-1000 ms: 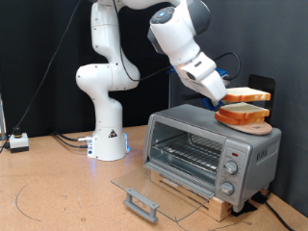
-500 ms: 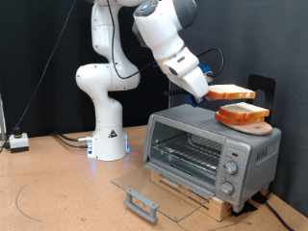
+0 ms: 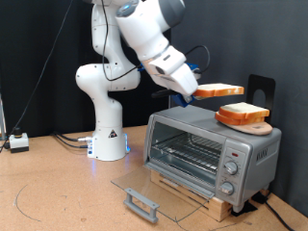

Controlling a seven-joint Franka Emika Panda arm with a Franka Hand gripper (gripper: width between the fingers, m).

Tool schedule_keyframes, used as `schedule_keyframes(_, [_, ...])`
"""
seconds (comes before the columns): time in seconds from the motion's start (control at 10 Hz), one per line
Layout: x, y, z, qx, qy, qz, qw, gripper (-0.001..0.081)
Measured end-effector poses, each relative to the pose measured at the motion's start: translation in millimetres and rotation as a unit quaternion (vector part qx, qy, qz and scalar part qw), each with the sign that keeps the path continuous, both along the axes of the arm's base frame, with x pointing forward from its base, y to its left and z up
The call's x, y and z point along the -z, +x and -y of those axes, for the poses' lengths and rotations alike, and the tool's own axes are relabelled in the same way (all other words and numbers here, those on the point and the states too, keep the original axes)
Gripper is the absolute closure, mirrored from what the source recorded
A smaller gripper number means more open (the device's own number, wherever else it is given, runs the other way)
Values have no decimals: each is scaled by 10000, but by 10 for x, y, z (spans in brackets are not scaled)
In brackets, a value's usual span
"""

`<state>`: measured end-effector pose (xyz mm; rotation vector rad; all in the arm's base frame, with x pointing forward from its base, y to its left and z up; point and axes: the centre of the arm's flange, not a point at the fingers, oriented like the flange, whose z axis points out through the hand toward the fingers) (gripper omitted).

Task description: Make a piece of toast with the oven

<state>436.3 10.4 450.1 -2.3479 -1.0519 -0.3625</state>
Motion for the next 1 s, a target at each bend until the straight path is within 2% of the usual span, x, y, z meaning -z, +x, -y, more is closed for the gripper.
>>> schedule_keyframes(0.3, [-17,-72,515,3,-175,-332,9993,393])
schedule_keyframes(0.4, [-13,-64,587,4,-160,-424,9990,393])
schedule_keyframes(0.7, [45,-98,674,-178,-134,-276,9994,393])
schedule_keyframes(1.0, [145,-219,1145,-291,-234,-98,9993,393])
